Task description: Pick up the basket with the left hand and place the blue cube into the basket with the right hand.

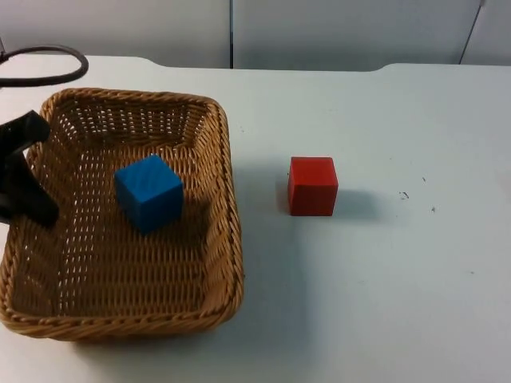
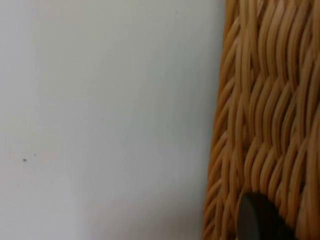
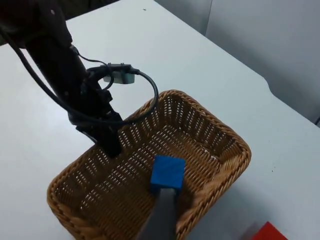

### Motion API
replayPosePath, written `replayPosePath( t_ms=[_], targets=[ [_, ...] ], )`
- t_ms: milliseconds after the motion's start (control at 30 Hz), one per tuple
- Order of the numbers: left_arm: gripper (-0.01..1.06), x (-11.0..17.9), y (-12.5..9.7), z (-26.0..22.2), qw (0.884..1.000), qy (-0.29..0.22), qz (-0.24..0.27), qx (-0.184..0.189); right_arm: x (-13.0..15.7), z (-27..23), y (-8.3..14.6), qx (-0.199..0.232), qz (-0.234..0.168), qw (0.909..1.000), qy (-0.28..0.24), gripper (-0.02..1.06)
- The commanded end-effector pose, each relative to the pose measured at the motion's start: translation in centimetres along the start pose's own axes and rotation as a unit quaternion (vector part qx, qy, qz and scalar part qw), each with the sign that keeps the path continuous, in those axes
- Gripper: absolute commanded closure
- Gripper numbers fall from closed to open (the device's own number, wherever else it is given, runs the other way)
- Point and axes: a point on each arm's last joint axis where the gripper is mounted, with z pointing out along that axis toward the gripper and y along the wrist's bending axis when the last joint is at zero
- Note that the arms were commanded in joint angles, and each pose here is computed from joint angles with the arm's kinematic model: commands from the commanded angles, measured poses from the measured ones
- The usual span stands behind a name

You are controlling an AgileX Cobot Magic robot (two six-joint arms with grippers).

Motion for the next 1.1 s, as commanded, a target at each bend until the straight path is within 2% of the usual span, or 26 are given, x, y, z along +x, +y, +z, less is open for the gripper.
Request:
replayPosePath(
  t_ms=[0,467,600,833,1067],
  targets=[
    [1.05,-0.9,0.1,0.4,1.000,-0.010,0.000,0.016,0.8,-0.6,0.2,-0.002,0.000,1.0000,0.001,0.26],
    [1.05,-4.8,-0.1,0.1,0.999,-0.035,0.025,0.023,1.7,-1.2,0.2,-0.003,0.010,0.9999,0.006,0.27],
    [1.05,-5.0,0.1,0.3,0.999,-0.037,0.027,0.017,1.7,-1.2,0.2,-0.003,0.010,0.9999,0.006,0.27],
    [1.05,-4.7,1.7,2.2,1.000,-0.011,0.020,0.003,1.7,-1.2,0.2,-0.003,0.010,0.9999,0.006,0.27],
    [1.05,-4.9,2.0,2.4,1.000,-0.018,0.018,-0.008,1.7,-1.2,0.2,-0.003,0.010,0.9999,0.004,0.27]
  ],
)
